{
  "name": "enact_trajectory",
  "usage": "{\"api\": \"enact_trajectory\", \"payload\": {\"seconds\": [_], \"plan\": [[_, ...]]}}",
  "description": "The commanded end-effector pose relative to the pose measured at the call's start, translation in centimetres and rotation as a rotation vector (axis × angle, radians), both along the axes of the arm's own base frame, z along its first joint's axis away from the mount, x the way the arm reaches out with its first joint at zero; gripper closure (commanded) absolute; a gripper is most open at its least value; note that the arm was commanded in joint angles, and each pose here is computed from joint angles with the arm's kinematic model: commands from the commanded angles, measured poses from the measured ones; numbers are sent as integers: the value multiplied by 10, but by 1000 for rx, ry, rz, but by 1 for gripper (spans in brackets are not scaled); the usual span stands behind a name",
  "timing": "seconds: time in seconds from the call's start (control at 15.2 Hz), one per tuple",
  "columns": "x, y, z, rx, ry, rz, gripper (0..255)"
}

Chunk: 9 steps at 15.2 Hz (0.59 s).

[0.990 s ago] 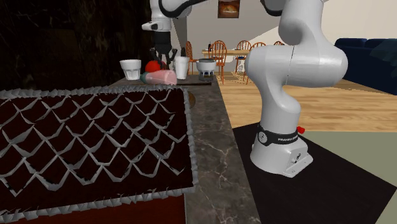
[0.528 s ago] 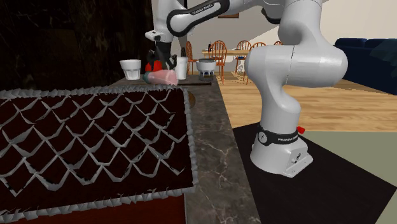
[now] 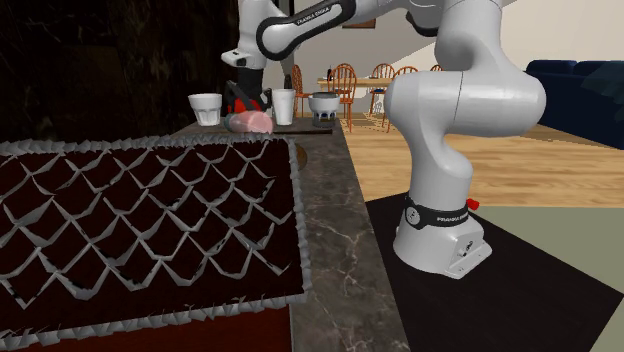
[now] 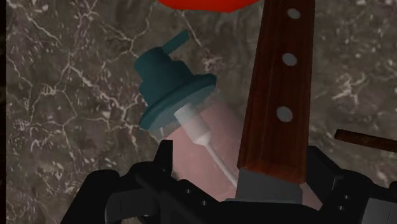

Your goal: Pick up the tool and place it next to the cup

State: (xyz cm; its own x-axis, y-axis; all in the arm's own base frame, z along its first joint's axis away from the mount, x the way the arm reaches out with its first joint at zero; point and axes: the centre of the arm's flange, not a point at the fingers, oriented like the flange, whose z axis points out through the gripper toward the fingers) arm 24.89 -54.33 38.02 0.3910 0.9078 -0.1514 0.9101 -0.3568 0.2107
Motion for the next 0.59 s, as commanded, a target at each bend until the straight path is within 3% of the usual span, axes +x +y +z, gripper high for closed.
{"api": "enact_trajectory", "payload": {"seconds": [0.0, 0.07, 0.33, 0.53], "plan": [[-17, 22, -29, 229, 144, -44, 0], [-27, 23, -42, 230, 140, -46, 0], [-26, 22, 8, 230, 140, -46, 0], [-26, 22, 8, 230, 140, -46, 0]]}}
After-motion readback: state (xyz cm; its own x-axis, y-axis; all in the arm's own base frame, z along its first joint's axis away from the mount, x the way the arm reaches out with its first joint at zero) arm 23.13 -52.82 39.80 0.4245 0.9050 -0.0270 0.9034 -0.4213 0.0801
